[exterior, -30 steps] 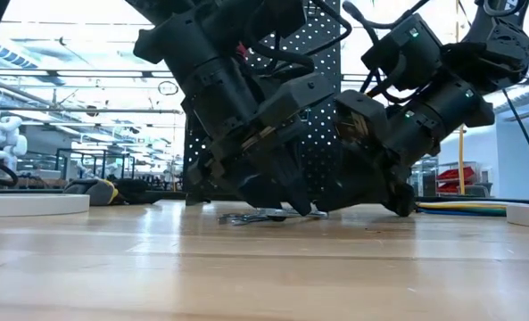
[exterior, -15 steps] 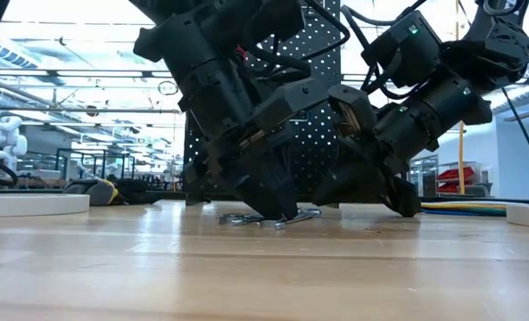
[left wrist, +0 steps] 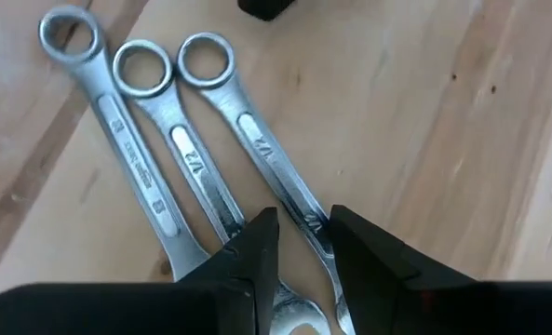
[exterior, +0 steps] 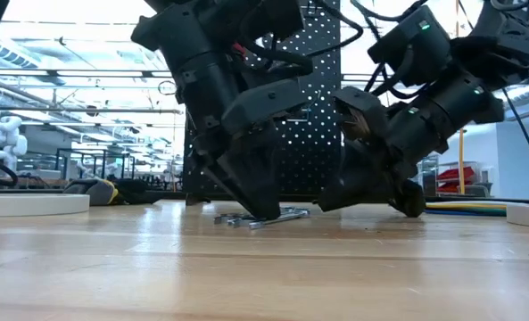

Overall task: Hang tools onto peg board
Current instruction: Hang the wrench on the peg board

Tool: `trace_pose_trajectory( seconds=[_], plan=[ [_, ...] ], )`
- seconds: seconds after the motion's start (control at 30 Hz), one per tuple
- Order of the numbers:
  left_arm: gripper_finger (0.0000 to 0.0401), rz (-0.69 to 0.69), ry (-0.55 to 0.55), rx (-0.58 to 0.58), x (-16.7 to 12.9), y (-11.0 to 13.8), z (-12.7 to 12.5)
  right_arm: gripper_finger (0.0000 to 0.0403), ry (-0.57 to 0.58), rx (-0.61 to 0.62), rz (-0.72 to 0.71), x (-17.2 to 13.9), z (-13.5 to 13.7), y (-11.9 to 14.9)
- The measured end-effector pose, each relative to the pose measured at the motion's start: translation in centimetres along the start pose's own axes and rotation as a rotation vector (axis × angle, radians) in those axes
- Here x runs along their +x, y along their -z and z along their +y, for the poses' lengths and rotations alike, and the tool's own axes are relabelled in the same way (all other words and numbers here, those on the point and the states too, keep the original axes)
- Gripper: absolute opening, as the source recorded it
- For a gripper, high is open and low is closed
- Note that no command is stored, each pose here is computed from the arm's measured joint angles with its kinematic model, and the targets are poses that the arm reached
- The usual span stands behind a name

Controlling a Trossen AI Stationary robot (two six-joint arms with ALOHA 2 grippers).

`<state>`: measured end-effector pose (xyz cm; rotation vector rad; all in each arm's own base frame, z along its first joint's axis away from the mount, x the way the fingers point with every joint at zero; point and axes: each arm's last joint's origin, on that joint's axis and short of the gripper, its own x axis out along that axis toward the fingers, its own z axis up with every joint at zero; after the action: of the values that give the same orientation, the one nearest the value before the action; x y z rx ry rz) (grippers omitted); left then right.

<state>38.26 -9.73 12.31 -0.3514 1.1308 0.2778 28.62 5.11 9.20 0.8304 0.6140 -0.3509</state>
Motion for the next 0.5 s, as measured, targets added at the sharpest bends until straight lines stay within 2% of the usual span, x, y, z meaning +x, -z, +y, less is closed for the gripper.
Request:
trace_pose_trajectory(
  seconds=[0.2,0.33,0.5],
  plan=[
    [0.0104,-0.043,-0.022,0.167,-1.8,0.5,-0.8,0.0000,-0.128,-0.148,-0.074,-0.2,1.6,0.2],
    [0.0104,-0.125,-0.039,0.242,-3.5,0.5,-1.7,0.0000,-0.116,-0.192,-0.100,-0.2,1.5,-0.1],
    [0.0104,-0.164,-0.074,0.242,-4.1,0.8,-2.0,0.0000,-0.129,-0.272,-0.152,0.0,2.7,-1.1]
  ],
)
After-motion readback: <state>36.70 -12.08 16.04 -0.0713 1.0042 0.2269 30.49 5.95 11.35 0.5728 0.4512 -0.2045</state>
